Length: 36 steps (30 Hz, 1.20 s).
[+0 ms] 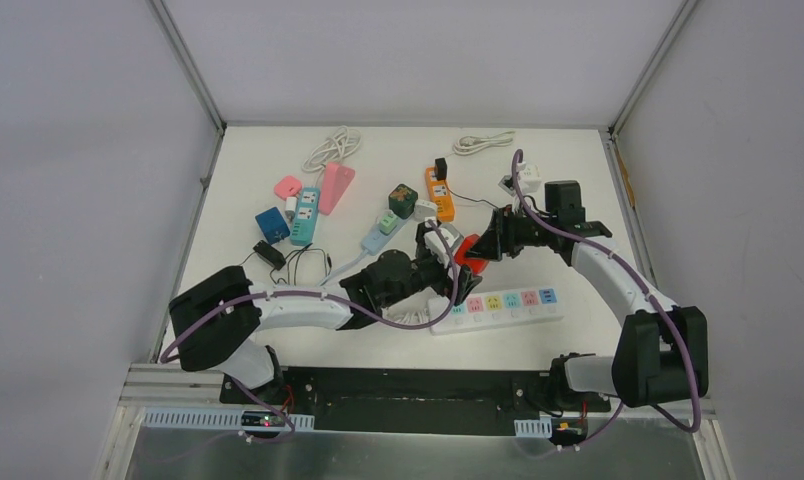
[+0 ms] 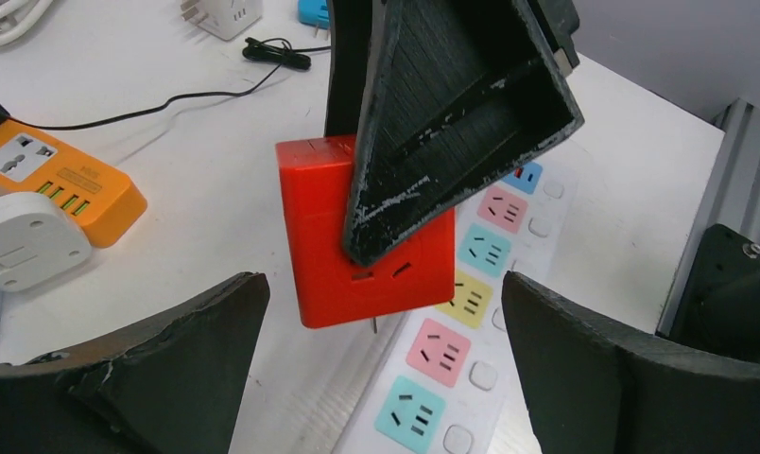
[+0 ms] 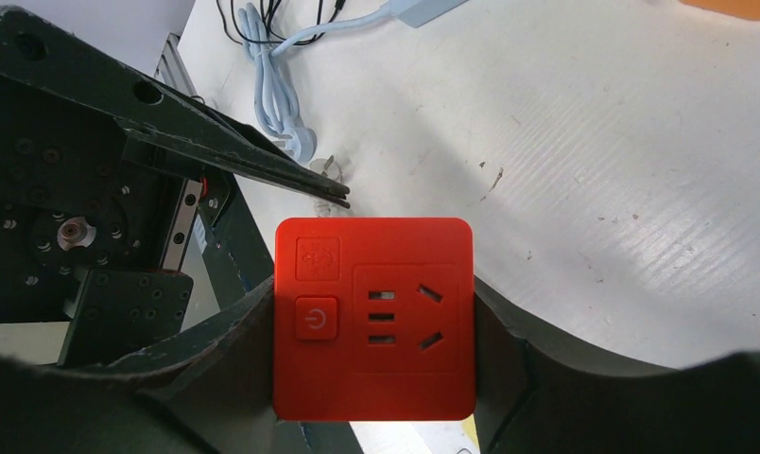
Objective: Pull the plug off the socket
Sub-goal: Place the plug at the center of the board.
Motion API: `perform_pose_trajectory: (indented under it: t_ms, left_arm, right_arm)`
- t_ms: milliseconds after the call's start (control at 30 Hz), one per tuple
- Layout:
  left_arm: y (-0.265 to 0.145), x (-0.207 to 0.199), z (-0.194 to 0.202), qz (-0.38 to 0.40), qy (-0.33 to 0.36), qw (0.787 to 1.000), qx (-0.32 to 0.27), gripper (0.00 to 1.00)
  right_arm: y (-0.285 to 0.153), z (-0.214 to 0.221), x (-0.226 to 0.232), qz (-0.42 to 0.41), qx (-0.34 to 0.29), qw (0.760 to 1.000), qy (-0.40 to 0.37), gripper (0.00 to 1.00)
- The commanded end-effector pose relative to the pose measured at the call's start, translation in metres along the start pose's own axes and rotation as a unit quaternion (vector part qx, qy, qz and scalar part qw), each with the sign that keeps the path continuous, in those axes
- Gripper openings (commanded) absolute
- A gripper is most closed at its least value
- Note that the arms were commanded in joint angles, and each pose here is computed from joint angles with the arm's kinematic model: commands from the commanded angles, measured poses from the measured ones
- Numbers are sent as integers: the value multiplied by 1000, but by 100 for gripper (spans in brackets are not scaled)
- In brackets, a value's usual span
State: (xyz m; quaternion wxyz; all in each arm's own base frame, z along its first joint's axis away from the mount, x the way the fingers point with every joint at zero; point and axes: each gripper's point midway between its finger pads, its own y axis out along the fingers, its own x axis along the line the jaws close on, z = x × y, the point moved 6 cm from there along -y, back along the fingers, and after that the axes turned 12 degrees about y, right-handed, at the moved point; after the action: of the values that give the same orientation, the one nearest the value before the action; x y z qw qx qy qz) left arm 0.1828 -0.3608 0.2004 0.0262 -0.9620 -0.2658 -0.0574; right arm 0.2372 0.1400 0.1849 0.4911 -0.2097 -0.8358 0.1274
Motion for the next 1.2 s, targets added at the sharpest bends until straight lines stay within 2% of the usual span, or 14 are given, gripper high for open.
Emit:
perform_pose_trajectory:
  t_ms: [0, 267, 467, 567, 600, 700, 733, 800, 867, 1167]
  left_arm:
    - [17, 8, -18, -36, -16, 999, -24, 98]
    - [38, 9, -4, -52, -8, 999, 12, 89]
    - [45, 12, 4, -71, -5, 997, 40, 76]
    - [47, 13, 5, -76, -4, 996, 44, 55]
    - [47, 13, 5, -73, -1, 996, 44, 47]
    - [46, 11, 4, -61, 2, 997, 42, 13]
    - [45, 10, 5, -59, 2, 997, 42, 4]
    - [41, 9, 6, -54, 2, 998, 40, 0]
    - [36, 9, 5, -52, 0, 998, 32, 0]
    - [11, 6, 10, -33, -5, 999, 27, 0]
  right_arm:
    - [2, -8, 6, -21, -7, 1000, -10, 0]
    - [2, -7, 5, -21, -6, 1000, -9, 0]
    - [3, -7, 4, -21, -5, 1000, -6, 0]
    - [4, -7, 2, -20, -3, 1000, -4, 0]
    - [3, -4, 17, -57, 12, 996, 68, 9]
    - [2, -3, 21, -74, 21, 994, 83, 42]
    - [2, -2, 22, -77, 22, 994, 81, 60]
    - [1, -1, 23, -77, 21, 994, 74, 96]
    - [0, 0, 24, -78, 18, 995, 67, 100]
    - [-6, -2, 22, -51, 12, 998, 46, 100]
